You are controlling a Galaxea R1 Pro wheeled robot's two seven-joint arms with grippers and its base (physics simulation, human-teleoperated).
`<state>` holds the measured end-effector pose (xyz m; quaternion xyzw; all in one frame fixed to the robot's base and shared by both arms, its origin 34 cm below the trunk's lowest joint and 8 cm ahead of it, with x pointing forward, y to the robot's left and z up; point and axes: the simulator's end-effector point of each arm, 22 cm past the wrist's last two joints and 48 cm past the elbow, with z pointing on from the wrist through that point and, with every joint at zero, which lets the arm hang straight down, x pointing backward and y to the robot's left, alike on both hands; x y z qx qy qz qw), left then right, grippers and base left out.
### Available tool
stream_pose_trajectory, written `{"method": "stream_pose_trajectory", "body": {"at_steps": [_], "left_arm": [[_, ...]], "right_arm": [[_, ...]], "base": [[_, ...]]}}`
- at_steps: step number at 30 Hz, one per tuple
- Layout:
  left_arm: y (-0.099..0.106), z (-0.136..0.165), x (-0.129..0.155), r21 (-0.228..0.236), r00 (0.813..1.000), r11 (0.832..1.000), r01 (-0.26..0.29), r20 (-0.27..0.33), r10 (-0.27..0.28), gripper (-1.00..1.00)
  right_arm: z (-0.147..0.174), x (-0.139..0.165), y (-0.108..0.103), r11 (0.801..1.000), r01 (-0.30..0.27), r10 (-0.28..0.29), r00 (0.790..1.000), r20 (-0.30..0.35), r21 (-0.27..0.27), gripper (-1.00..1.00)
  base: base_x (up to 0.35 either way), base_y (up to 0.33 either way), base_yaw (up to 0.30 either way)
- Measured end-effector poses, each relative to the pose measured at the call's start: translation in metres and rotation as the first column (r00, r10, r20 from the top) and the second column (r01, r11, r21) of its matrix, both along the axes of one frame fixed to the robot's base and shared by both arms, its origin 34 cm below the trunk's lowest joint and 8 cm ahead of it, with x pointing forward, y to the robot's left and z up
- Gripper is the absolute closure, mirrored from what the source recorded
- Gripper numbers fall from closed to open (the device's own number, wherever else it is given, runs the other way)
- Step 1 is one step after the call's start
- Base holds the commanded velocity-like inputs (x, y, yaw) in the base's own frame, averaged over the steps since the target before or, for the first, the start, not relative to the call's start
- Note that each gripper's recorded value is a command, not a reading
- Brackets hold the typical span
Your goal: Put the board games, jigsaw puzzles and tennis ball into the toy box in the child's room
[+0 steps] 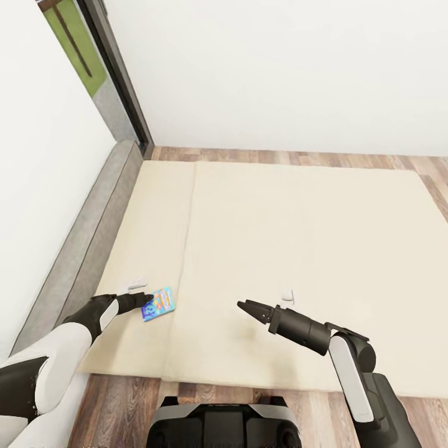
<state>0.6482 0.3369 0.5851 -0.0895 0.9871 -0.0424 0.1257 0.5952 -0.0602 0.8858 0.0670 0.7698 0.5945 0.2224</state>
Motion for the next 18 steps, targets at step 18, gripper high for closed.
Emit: {"method": "stream_pose_trajectory", "body": {"at_steps": [18], "left_arm": [[-0.026, -0.007, -0.002, -0.09, 1.0, 0.996, 0.029, 0.011, -0.028, -1.0]], "right_arm": [[-0.008, 0.017, -0.03, 0.995, 0.095, -0.094, 0.995, 0.042, -0.024, -1.0]], "base": [[0.0, 0.0, 0.027]]}}
